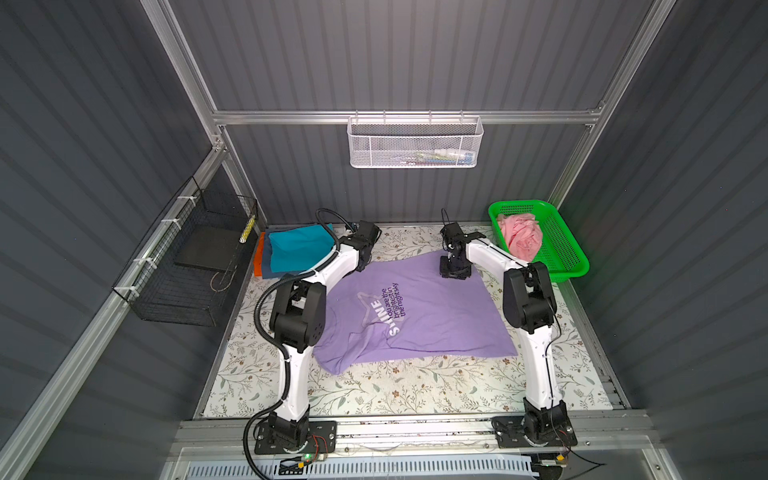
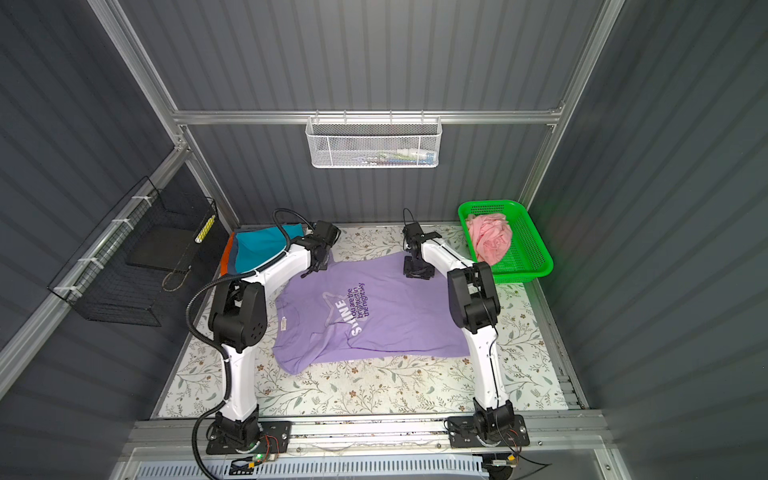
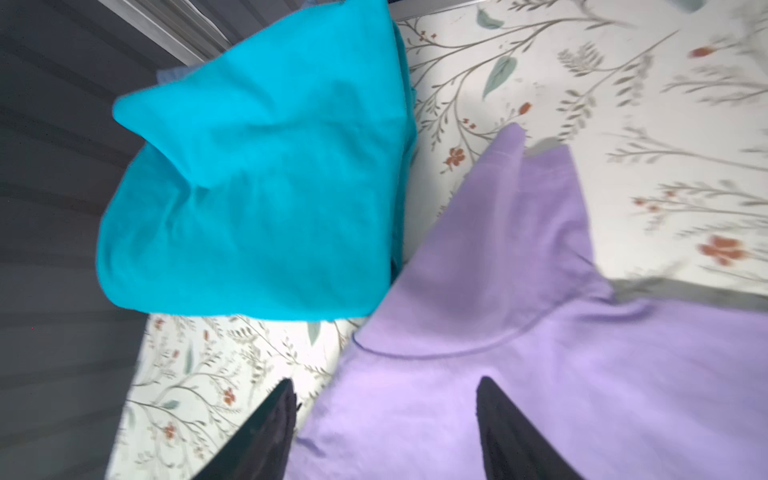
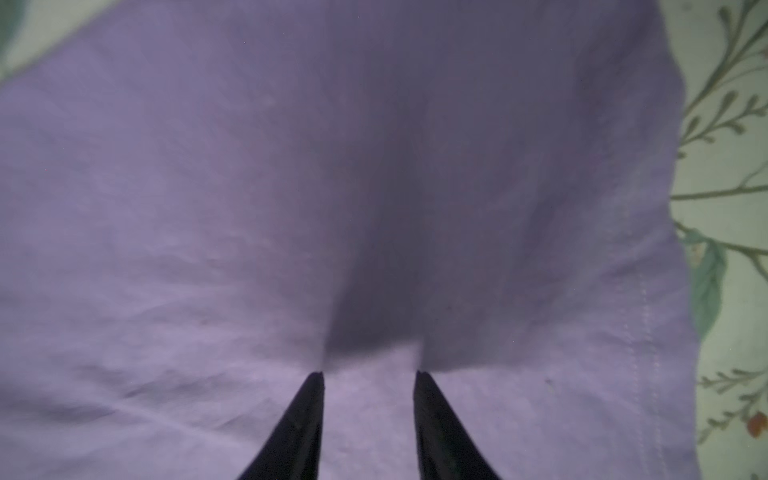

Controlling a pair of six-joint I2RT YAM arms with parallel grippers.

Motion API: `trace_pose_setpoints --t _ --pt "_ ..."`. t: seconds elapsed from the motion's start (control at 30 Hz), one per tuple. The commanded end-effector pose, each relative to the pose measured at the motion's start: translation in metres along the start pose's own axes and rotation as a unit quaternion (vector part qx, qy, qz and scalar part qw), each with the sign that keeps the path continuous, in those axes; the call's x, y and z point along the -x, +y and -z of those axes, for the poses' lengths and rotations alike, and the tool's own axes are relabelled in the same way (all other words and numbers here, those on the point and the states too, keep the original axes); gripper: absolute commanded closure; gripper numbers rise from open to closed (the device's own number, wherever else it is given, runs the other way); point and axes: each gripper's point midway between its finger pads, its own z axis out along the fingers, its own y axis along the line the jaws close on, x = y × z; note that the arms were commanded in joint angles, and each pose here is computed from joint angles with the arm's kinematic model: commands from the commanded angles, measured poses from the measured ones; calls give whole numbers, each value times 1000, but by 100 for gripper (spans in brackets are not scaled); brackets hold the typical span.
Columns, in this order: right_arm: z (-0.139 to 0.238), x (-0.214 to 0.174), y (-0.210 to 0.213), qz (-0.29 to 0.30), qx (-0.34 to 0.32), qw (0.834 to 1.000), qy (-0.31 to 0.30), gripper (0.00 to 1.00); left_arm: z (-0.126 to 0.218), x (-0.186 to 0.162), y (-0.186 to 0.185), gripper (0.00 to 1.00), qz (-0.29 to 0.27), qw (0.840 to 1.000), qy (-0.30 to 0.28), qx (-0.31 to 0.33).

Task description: Fold and stack the t-shirts

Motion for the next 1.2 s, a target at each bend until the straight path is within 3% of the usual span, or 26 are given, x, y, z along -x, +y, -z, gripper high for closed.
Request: trace_pose_setpoints --t 0.0,0.17,0.33,0.47,0.5,0.83,0.9,0.97,1.03,1.17 --pt "9 -2 -22 30 -54 998 8 52 11 -14 -23 29 55 994 27 -89" --pt "1 -19 -35 43 -81 995 29 43 15 -50 -68 27 55 983 62 -165" --pt "4 -37 -56 38 -108 993 41 42 18 -93 -103 27 38 974 107 -196" --pt "10 -60 -82 2 -105 993 49 43 24 -123 -117 27 42 965 129 -225" --pt "12 -65 -86 -7 -98 994 50 46 27 -127 -119 27 41 964 131 -229" --pt "40 -79 -111 -35 -98 994 34 44 68 -157 -181 29 24 936 153 -315" --pt "48 -73 -105 -37 -84 995 27 44 76 -153 -180 29 28 933 152 -324" --pt "57 -66 -97 -36 -70 997 15 44 85 -137 -170 27 19 940 129 -314" --pt "70 -57 -85 -28 -57 998 -1 44 89 -112 -149 24 7 953 96 -287" --pt "92 -41 -55 -6 -29 999 -31 44 81 -44 -100 22 45 965 44 -256"
